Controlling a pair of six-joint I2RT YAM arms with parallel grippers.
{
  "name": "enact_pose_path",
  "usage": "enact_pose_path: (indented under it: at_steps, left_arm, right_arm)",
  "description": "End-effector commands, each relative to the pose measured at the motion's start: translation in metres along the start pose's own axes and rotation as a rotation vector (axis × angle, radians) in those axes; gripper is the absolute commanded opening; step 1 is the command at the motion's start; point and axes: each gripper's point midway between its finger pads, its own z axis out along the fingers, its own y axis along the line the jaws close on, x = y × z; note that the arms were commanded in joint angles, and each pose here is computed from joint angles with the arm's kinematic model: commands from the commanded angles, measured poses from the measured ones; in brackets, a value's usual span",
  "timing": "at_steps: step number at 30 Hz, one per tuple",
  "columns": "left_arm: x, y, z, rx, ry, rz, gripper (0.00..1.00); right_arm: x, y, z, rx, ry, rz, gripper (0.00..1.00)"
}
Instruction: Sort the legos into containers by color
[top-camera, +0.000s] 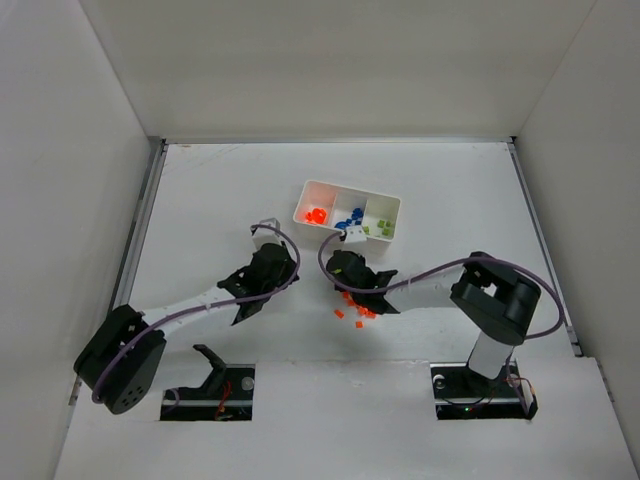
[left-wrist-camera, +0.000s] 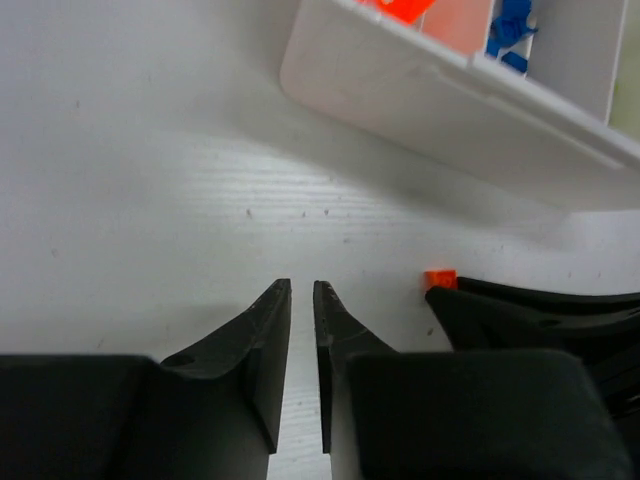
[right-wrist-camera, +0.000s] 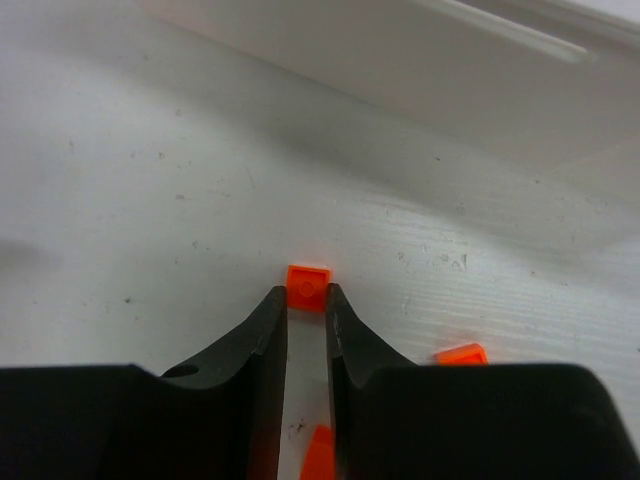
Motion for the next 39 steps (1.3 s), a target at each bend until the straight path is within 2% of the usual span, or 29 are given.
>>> enact_pose_path:
  at_steps: [1, 7, 12, 13, 15, 21, 25, 30, 35, 39]
  left_arm:
    - [-0.005, -0.013, -0.013, 0.083, -0.045, -0.087, 0.12]
    - [0.000, -0.023, -0.037, 0.190, -0.084, -0.073, 0.10]
    - [0.005, -0.013, -0.042, 0.238, -0.113, -0.092, 0.11]
    - [0.007, -0.015, -0.044, 0.254, -0.102, -0.085, 0.13]
    - [0.017, -0.021, -0.048, 0.278, -0.069, -0.049, 0.22]
    - [0.049, -0.049, -0.064, 0.336, -0.007, 0.051, 0.40]
    - [0.068, -0.065, -0.074, 0.353, 0.012, 0.147, 0.49]
    - [0.088, -0.086, -0.079, 0.373, 0.045, 0.233, 0.48]
    - [0.096, -0.111, -0.074, 0.380, 0.046, 0.265, 0.45]
    - [0.095, -0.122, -0.060, 0.331, 0.032, 0.280, 0.43]
  right_arm:
    - [-0.035, 0.016, -0.025, -0.047, -0.073, 0.035, 0.18]
    - [-0.120, 0.043, -0.062, -0.185, -0.204, 0.040, 0.18]
    - [-0.175, 0.048, -0.031, -0.193, -0.253, 0.047, 0.18]
    - [-0.182, 0.050, -0.022, -0.192, -0.254, 0.046, 0.19]
    - [-0.194, 0.053, -0.002, -0.191, -0.256, 0.044, 0.19]
    - [-0.210, 0.050, 0.044, -0.150, -0.247, 0.051, 0.24]
    - [-0.216, 0.049, 0.047, -0.131, -0.244, 0.050, 0.42]
    - [-0.218, 0.040, 0.029, -0.130, -0.272, 0.065, 0.47]
    - [-0.214, 0.013, -0.009, -0.124, -0.325, 0.108, 0.41]
    - [-0.185, -0.016, -0.036, -0.097, -0.310, 0.147, 0.39]
